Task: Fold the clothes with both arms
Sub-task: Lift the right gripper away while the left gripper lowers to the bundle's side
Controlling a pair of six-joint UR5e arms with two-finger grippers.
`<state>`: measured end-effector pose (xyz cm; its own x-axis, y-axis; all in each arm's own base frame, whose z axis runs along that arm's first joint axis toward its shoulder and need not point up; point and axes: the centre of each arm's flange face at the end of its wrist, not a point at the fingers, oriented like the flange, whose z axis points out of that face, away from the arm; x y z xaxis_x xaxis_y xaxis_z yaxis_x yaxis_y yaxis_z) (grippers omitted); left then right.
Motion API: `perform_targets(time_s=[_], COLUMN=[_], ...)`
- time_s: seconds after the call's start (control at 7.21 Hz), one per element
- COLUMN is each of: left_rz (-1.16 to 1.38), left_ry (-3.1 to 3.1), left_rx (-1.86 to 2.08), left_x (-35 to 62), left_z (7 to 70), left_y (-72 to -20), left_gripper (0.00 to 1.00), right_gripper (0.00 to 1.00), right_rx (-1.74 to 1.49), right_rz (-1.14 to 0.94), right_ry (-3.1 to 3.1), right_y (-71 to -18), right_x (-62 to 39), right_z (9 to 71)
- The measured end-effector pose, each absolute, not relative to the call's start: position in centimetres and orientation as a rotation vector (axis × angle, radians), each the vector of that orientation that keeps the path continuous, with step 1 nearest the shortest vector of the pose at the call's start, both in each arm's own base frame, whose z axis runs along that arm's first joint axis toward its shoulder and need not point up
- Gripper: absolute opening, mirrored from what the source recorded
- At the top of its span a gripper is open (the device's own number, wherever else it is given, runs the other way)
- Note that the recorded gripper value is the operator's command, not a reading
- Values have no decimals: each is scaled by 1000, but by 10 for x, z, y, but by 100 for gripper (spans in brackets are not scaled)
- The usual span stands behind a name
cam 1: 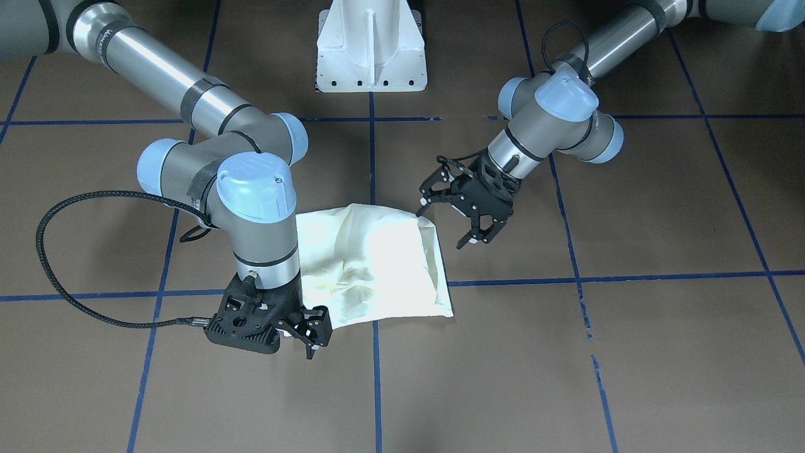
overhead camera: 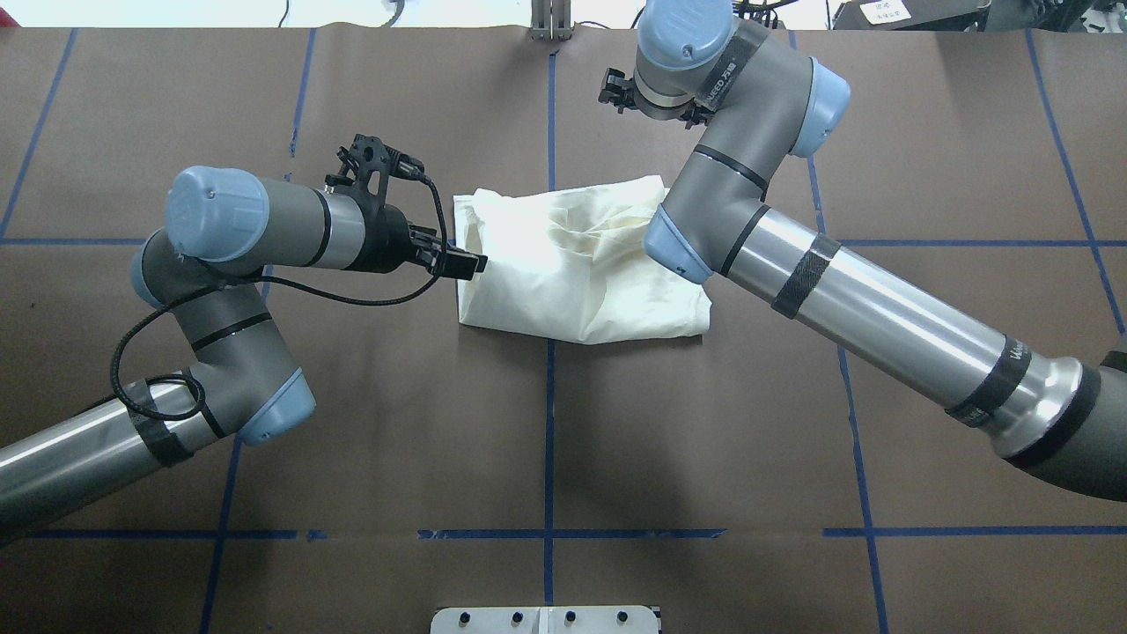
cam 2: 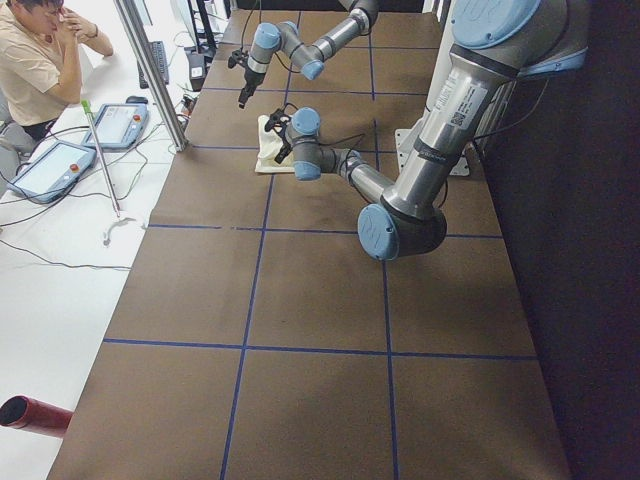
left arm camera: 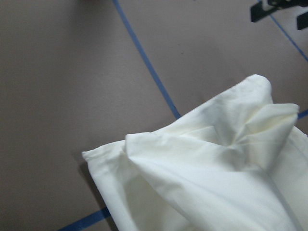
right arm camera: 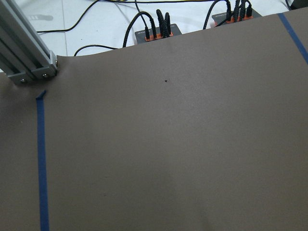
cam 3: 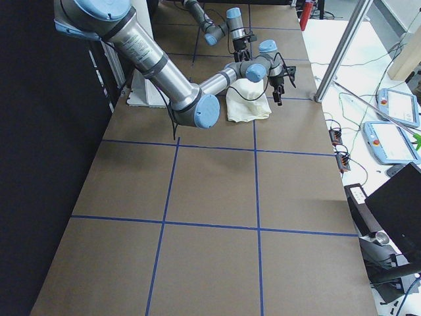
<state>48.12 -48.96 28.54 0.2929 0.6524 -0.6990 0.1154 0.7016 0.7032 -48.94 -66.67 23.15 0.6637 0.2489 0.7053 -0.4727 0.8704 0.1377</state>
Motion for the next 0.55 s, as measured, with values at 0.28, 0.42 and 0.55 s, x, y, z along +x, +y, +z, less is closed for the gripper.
perform_targets(time_s=[0.28,0.42,0.55], left_rz=[611,657,681], left_ry=[1221,1214,1216], left_rx=[882,921,949], left_x=[490,494,499], left_z=[287,294,306], left_y=[-479,-479,-481], left_gripper=[100,100,100], right_gripper=[100,100,100], right_rx=[327,327,326], right_rz=[413,412,412], right_ry=[-749,-749,-749], right_y=[-665,-664,-662], right_x=[-487,-487,-486], right_z=[230,232,235])
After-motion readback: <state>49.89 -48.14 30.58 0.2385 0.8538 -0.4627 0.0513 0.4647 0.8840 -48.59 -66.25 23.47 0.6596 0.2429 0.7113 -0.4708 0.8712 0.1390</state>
